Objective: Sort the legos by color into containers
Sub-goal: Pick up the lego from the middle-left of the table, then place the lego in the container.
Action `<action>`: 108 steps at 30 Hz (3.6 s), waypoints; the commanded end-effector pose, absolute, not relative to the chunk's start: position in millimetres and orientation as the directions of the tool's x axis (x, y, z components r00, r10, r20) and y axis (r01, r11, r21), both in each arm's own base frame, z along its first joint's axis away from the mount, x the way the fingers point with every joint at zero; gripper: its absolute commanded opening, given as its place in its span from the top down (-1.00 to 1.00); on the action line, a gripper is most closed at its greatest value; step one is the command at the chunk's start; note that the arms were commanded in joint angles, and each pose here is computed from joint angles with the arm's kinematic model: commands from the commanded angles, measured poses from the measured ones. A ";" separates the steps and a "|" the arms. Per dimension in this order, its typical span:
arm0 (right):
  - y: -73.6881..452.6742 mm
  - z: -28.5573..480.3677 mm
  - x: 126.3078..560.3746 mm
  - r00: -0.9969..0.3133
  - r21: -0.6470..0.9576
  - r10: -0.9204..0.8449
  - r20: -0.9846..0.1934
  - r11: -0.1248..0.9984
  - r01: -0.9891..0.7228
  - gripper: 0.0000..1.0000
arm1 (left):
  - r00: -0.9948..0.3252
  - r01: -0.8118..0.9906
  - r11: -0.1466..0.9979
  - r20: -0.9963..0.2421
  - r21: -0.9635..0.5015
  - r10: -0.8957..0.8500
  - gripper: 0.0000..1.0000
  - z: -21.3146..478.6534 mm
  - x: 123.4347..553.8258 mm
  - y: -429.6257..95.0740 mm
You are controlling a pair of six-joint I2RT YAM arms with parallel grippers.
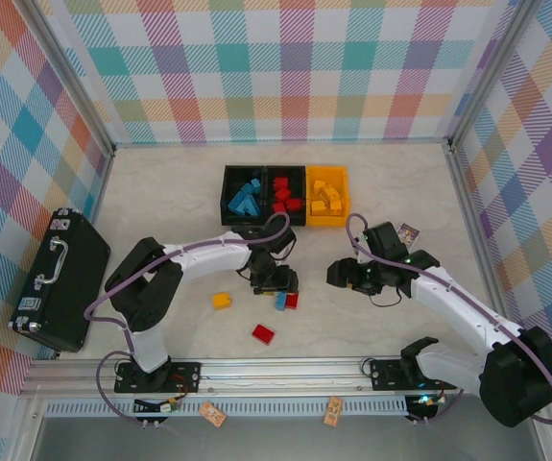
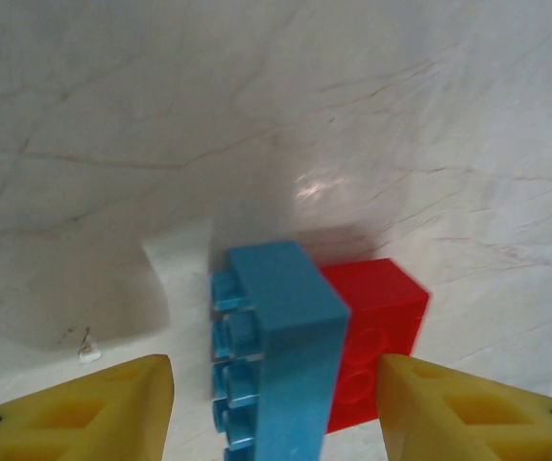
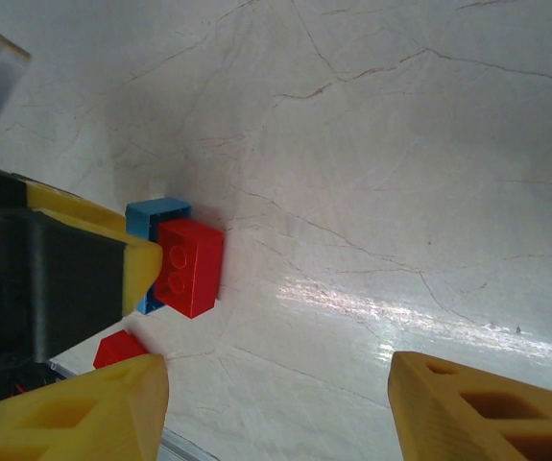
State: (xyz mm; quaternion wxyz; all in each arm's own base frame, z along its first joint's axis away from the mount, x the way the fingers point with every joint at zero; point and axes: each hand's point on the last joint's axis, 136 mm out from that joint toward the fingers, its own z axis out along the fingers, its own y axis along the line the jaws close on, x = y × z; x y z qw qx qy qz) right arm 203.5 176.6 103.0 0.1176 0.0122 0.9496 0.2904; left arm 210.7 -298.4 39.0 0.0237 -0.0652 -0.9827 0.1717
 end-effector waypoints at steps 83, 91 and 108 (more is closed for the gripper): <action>215.1 142.4 239.4 -0.947 0.632 0.090 -0.308 0.764 -0.133 -0.22 | -0.910 -0.049 0.998 -0.413 0.030 -0.033 0.89 148.8 481.1 -176.6; 209.7 142.4 235.4 -0.947 0.620 0.104 -0.305 0.776 -0.115 -0.22 | -0.915 -0.032 0.988 -0.403 0.153 0.032 0.85 127.8 514.2 -164.9; 208.3 142.6 233.0 -0.948 0.613 0.107 -0.301 0.783 -0.106 -0.22 | -0.893 -0.026 0.994 -0.449 0.105 0.024 0.04 148.0 519.4 -172.5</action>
